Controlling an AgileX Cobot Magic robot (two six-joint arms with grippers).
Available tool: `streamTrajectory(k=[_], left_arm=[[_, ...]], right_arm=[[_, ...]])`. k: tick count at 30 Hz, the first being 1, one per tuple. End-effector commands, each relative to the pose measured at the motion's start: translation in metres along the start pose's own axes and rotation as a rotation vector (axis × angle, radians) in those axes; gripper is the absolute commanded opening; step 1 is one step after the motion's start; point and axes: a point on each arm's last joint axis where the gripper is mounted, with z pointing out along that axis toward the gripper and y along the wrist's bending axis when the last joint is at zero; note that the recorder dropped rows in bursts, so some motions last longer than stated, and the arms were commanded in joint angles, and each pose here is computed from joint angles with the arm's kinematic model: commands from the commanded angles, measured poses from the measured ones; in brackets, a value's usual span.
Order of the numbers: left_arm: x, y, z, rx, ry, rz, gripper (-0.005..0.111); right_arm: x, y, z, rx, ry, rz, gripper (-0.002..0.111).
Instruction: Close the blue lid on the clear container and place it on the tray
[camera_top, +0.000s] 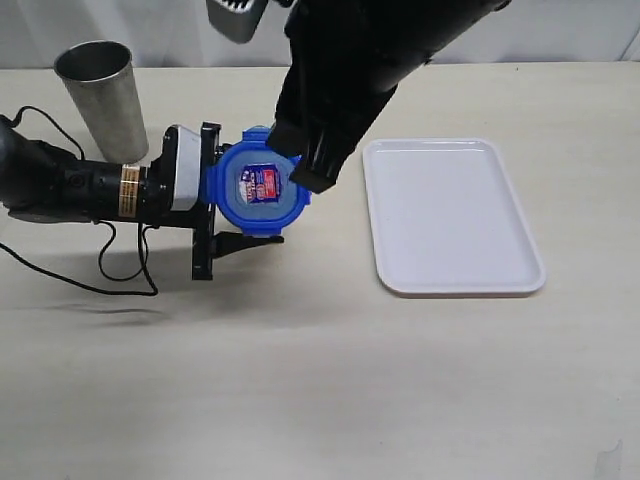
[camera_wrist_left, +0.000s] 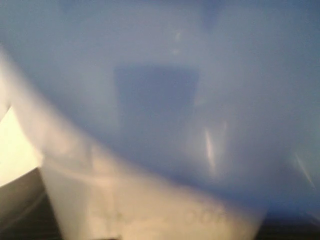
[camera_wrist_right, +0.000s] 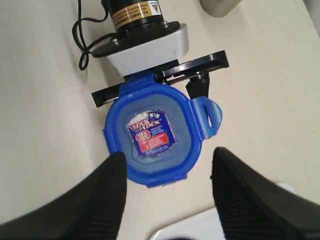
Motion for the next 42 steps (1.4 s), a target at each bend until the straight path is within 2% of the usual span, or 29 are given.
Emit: streamTrajectory(k=[1,5,10,19,26,33,42], left_arm=[[-0.014,0.000,0.009,0.011,-0.057,0.043,0.000],[-0.016,-0.003,0.012,0.038,-0.064,0.055,0.000],[-0.016,-0.002,0.013,0.022,-0.064,0.050,0.000],[-0.016,-0.001,0.013,0.019,-0.063,0.045,0.000],[-0.016,-0.001,0.013,0.019,-0.063,0.043,0.000],[-0.016,-0.001,0.013,0.020,-0.063,-0.007,0.000],[-0.016,-0.001,0.013,0.016,-0.063,-0.010,0.000]], right_arm=[[-0.001,-0.007,0.029,-0.024,0.065,-0.049,0.046],[-0.007,-0.013,0.044,-0.053,0.102,-0.079,0.046],[-0.006,-0.017,0.060,-0.110,0.173,-0.063,0.046],[0.013,-0.030,0.082,-0.177,0.237,-0.001,0.047],[0.009,-0.021,0.084,-0.272,0.171,-0.010,0.046],[0.022,-0.016,0.108,-0.338,0.265,0.010,0.046],[0.035,-0.010,0.131,-0.411,0.362,0.018,0.046]])
